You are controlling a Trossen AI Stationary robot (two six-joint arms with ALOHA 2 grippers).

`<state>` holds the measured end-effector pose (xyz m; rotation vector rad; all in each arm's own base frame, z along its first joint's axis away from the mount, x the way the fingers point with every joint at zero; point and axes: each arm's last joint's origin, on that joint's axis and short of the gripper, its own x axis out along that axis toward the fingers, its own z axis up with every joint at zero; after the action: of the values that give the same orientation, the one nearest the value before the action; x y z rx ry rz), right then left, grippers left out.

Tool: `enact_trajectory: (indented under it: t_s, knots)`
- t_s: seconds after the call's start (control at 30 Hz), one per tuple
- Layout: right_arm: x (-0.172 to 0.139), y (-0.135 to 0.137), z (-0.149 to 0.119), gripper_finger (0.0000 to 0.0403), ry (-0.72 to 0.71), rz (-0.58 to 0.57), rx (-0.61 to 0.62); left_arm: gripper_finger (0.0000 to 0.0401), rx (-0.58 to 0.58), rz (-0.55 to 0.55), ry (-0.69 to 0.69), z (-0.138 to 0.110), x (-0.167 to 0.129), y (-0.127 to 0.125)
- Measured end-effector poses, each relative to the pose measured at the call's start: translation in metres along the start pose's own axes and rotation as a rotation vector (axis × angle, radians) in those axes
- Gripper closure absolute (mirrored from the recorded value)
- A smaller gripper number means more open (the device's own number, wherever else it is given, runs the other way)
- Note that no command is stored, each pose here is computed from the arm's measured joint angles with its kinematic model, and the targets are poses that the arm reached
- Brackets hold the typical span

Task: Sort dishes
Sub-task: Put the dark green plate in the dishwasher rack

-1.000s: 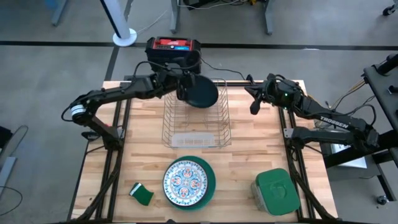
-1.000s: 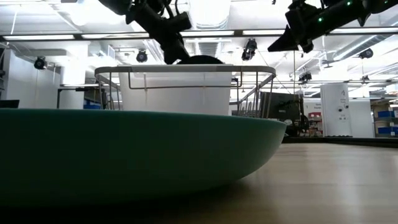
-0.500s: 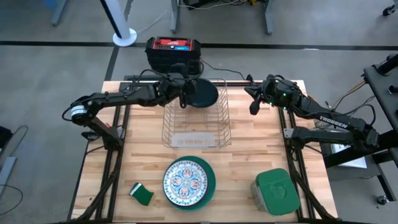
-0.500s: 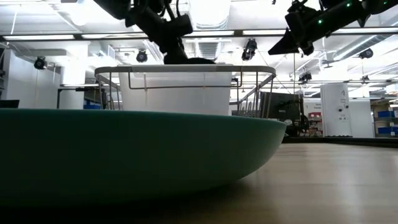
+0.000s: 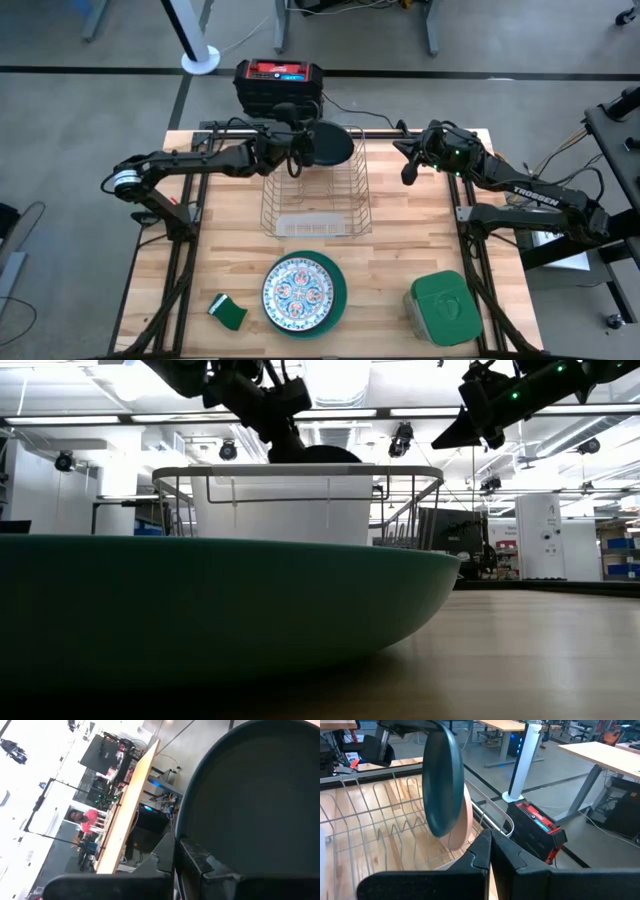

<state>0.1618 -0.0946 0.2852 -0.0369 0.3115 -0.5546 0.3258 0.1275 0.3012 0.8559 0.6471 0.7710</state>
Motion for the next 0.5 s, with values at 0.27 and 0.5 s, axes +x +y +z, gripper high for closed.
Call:
enact_trajectory:
  t_s: [0.27, 0.5]
  knots:
    - [0.0, 0.0, -0.001, 0.0403, 0.005, 0.0, -0.002, 0.0401, 0.023, 0.053, -0.026, 0.01, -0.006, 0.004]
    - [0.001, -0.005, -0.004, 0.0403, 0.017, -0.042, -0.002, 0.0401, 0.02, 0.093, 0.038, 0.008, -0.007, 0.002]
